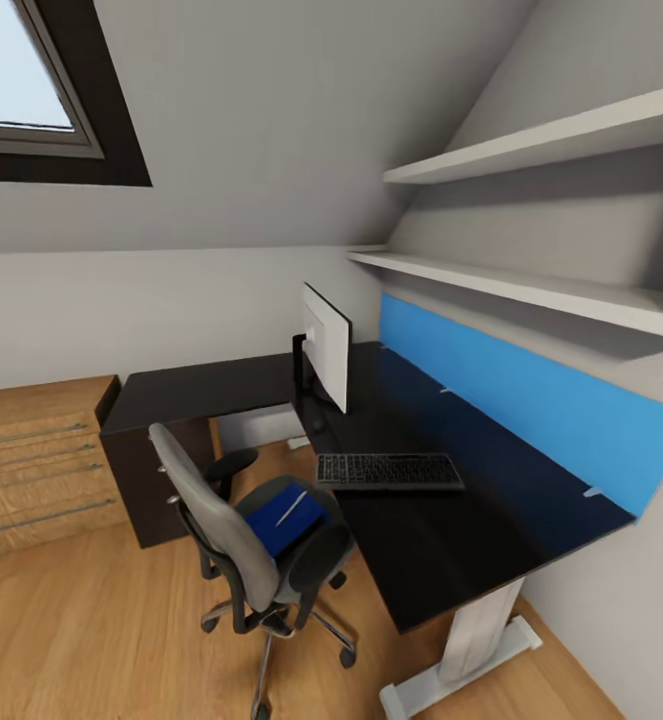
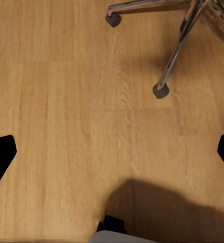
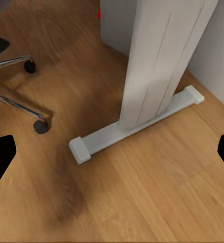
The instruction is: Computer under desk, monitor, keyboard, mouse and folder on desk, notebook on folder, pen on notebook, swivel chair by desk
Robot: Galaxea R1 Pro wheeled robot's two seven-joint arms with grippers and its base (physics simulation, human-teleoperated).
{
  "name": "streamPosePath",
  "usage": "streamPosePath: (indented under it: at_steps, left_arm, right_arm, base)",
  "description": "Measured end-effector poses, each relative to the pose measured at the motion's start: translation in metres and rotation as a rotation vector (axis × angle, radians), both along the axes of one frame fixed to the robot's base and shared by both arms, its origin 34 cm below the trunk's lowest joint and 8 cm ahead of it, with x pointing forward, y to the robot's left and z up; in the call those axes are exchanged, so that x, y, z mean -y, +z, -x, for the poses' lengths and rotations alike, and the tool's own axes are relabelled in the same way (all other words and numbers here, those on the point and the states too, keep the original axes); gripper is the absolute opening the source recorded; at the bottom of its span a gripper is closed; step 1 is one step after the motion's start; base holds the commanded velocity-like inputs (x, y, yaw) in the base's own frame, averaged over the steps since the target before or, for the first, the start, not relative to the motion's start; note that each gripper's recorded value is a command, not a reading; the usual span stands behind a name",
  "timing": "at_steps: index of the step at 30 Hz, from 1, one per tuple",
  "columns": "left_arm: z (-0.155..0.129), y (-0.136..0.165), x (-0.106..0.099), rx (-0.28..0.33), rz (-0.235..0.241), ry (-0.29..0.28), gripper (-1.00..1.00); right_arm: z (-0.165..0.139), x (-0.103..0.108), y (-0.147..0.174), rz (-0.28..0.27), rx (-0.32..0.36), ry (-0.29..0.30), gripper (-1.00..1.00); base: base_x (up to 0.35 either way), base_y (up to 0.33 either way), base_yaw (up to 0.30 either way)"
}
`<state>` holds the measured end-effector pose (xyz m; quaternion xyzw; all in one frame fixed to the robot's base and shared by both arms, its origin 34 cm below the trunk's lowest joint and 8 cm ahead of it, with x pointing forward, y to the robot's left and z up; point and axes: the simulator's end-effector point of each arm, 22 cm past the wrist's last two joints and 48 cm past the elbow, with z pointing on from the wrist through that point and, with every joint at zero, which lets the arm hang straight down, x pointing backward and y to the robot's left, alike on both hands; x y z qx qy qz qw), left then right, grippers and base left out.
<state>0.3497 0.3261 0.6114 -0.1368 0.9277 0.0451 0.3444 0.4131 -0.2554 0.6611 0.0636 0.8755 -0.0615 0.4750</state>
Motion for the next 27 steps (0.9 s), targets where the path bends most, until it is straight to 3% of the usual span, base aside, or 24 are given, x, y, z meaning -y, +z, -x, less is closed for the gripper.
streamPosePath:
  at_steps: [9, 27]
  left_arm:
    - [0.0, 0.0, 0.0, 0.0, 0.001, 0.002, 1.0]
    - [0.0, -0.001, 0.01, 0.0, 0.014, 0.001, 1.0]
  right_arm:
    - [0.0, 0.001, 0.0, 0.001, -0.001, 0.0, 1.0]
    - [0.0, 0.001, 0.0, 0.001, -0.001, 0.0, 1.0]
  base:
    - [0.173, -0.196, 0.276]
    - [0.011, -0.011, 0.276]
